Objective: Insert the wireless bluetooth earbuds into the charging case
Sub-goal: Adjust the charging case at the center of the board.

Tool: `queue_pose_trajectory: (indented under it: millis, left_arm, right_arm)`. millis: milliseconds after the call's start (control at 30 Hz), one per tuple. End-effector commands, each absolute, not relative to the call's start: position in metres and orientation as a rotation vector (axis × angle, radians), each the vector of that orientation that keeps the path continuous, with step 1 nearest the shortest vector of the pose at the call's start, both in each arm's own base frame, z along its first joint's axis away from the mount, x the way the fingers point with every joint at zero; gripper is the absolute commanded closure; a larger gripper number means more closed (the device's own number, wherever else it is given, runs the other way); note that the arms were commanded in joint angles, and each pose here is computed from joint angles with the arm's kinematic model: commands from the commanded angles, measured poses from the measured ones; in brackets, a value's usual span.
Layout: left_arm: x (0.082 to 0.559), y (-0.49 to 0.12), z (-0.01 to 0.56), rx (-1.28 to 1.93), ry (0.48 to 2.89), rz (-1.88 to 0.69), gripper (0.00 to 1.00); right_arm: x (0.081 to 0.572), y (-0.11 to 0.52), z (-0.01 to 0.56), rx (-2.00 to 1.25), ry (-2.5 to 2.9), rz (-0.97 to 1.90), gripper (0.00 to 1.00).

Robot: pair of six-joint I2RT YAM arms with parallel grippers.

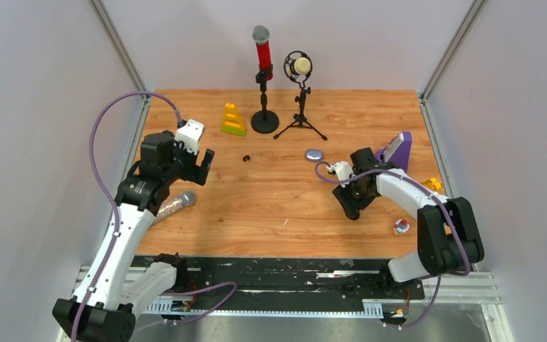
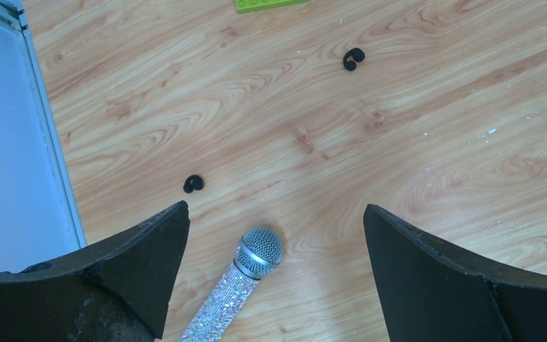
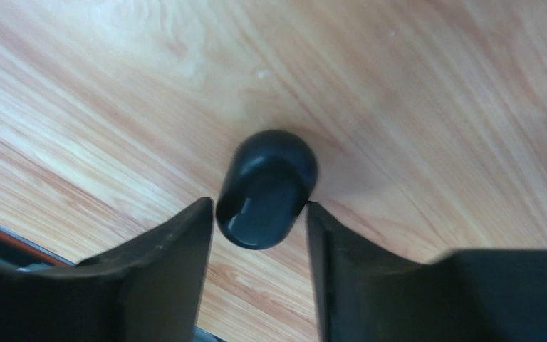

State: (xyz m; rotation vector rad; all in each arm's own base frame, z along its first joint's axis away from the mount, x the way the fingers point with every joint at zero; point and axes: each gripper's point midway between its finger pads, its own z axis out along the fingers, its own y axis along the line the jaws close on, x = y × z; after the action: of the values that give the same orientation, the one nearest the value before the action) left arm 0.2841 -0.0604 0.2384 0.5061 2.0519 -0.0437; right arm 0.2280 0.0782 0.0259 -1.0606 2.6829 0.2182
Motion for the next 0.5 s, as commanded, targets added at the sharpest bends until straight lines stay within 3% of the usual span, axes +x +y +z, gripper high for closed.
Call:
queue_pose_trajectory:
  millis: [0,167,467]
  left_arm:
    - [0.291,-0.058,0.245,0.512,2.012,-0.021,0.0]
    - [0.29,-0.062,0.245,0.524,2.011,-0.041,0.0]
    - [0.3,-0.07,0.231,0.59,2.066,-0.079,0.0]
  right_arm:
    - [0.246,0.099,0.038,-1.015,2.668,0.311,0.57]
    - [0.244,0.116,0.038,-1.149,2.624,0.291,0.66]
    - [0.257,0.183,0.068,-1.419,2.336,0.321,0.65]
